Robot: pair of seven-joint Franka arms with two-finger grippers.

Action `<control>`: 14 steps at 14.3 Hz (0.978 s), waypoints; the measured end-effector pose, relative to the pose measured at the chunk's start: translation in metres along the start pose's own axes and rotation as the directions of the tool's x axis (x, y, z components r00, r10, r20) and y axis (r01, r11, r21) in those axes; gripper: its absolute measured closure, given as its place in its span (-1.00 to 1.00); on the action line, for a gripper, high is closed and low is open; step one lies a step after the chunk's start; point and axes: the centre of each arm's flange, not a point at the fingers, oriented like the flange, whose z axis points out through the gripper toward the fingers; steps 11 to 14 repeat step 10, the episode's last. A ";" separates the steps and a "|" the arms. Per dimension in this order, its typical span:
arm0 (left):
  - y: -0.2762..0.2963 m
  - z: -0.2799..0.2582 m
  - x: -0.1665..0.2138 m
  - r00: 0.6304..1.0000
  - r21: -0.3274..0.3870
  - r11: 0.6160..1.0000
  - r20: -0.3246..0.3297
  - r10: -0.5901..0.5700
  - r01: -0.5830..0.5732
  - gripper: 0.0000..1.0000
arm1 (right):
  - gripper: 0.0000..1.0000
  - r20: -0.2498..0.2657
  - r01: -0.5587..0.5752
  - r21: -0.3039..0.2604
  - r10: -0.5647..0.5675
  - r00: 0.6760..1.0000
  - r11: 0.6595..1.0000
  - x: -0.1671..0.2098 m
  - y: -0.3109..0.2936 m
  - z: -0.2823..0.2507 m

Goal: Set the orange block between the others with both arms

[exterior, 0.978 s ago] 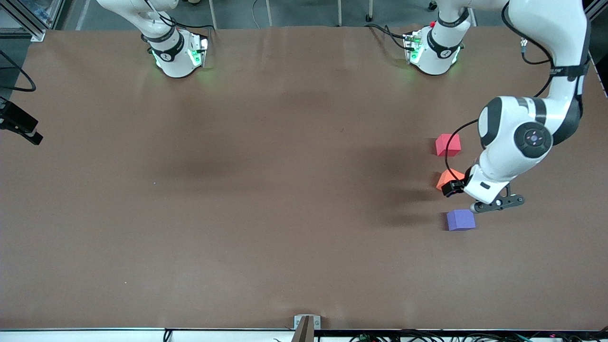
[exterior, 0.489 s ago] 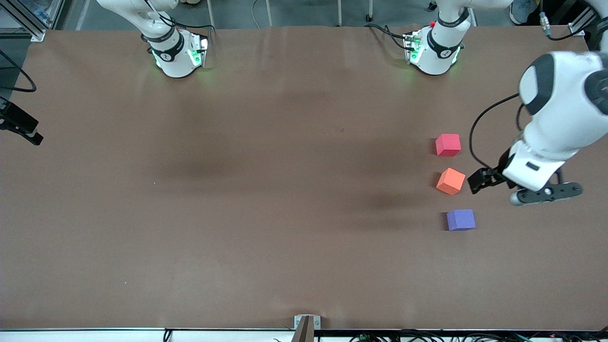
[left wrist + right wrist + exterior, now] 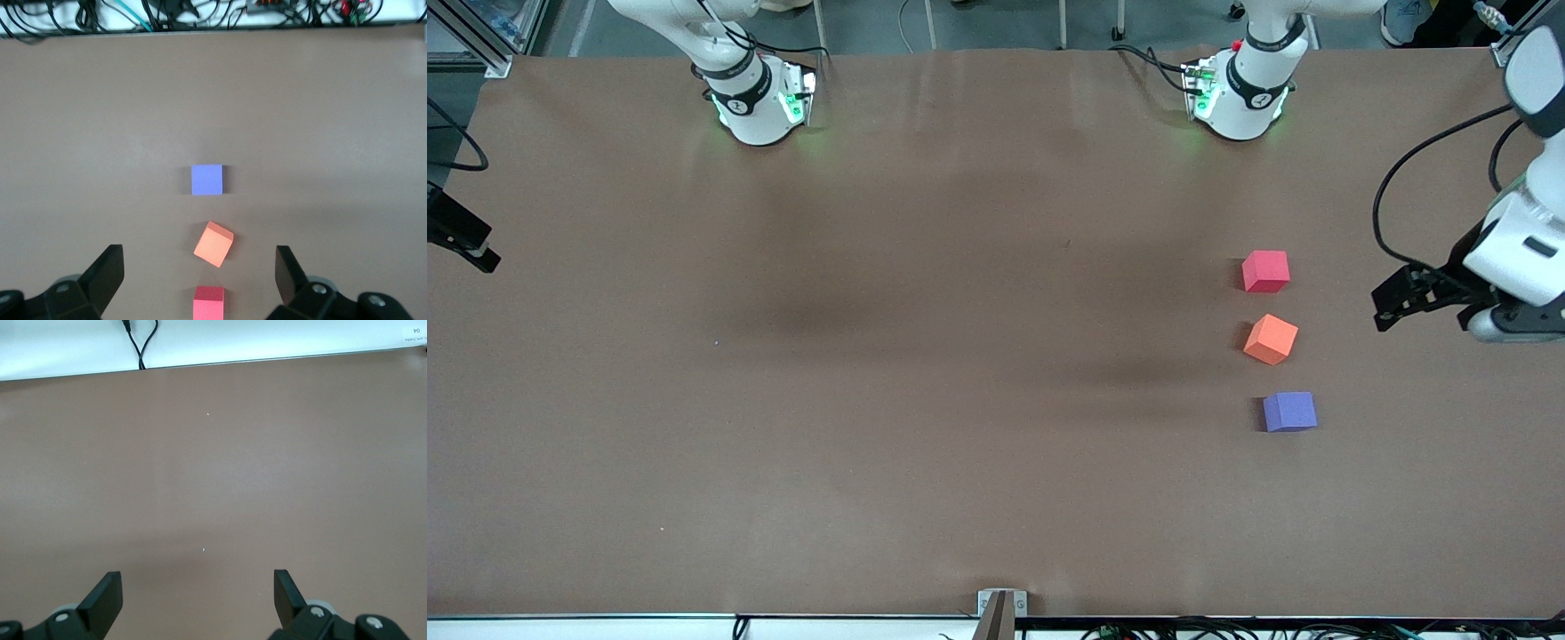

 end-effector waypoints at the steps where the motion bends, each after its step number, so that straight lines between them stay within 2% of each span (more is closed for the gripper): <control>1: -0.004 -0.011 -0.003 1.000 -0.002 1.000 -0.007 -0.005 0.005 -1.00 | -1.00 -0.001 0.000 0.000 0.000 1.000 1.000 0.000 0.000 0.000; 6: -0.012 -0.034 -0.015 1.000 -0.019 1.000 -0.007 -0.009 0.009 -1.00 | -1.00 0.008 0.002 0.000 -0.002 1.000 1.000 -0.001 -0.001 0.001; 9: -0.006 -0.041 -0.021 1.000 -0.059 0.998 0.025 -0.008 0.010 -1.00 | -1.00 0.024 0.004 0.000 -0.004 1.000 1.000 -0.001 -0.002 0.005; 14: -0.006 -0.046 -0.022 0.999 -0.061 0.998 0.033 -0.009 0.011 -1.00 | -1.00 0.035 0.004 0.000 -0.004 0.999 1.000 -0.001 -0.002 0.008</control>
